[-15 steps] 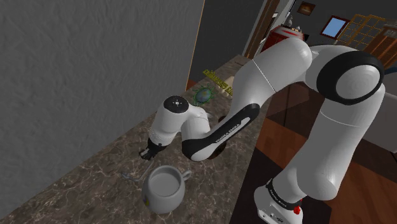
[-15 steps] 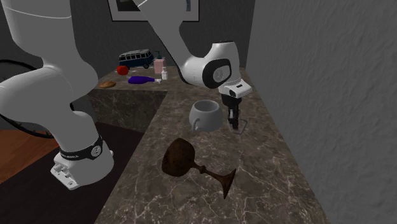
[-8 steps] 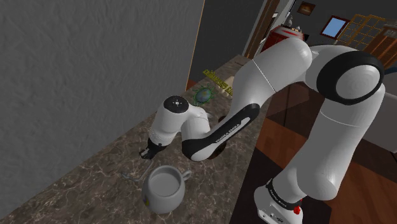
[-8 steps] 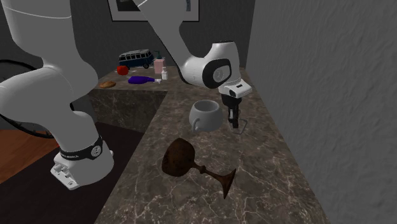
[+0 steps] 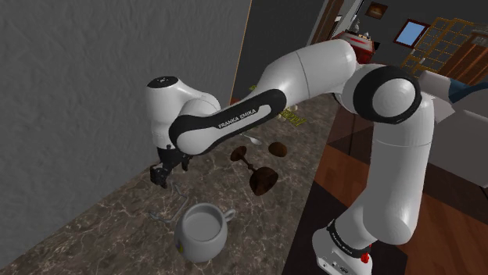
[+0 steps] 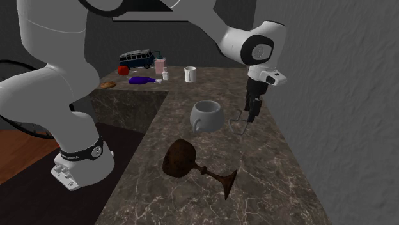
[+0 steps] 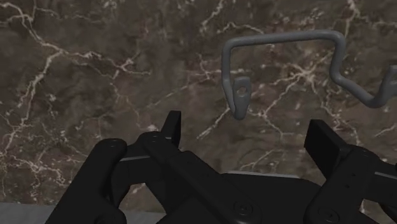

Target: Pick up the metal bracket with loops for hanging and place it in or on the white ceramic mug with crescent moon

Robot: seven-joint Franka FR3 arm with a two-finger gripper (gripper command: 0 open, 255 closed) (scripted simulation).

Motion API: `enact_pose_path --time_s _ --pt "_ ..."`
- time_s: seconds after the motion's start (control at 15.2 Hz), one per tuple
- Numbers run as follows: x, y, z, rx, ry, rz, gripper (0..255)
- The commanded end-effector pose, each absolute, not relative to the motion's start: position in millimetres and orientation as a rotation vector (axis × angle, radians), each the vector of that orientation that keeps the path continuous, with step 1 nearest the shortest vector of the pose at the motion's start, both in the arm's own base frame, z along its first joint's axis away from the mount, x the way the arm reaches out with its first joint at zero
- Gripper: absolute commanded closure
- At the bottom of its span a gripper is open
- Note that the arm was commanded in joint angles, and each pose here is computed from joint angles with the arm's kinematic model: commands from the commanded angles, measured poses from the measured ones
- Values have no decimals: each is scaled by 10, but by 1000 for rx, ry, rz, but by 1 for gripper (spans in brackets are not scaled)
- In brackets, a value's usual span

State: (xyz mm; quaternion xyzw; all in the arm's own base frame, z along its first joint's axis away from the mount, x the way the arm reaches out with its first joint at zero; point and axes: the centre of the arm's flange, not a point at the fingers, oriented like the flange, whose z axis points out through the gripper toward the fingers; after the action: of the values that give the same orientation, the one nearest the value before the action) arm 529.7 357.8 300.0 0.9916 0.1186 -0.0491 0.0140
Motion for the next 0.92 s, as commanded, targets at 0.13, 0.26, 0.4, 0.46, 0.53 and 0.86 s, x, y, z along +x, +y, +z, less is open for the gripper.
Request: enact_pose_path --time_s 0.13,0.26,0.4,0.46,0.53,0.86 --pt "5319 3588 2835 3076 392 -197 0" --pt "5307 3583 2730 3076 392 -197 0" --pt "5296 3579 2648 3076 392 -197 0" --pt "5297 3579 2648 3076 392 -197 0" --pt "5297 3579 2648 3076 392 -197 0" --pt "5297 3579 2648 3076 392 -197 0"
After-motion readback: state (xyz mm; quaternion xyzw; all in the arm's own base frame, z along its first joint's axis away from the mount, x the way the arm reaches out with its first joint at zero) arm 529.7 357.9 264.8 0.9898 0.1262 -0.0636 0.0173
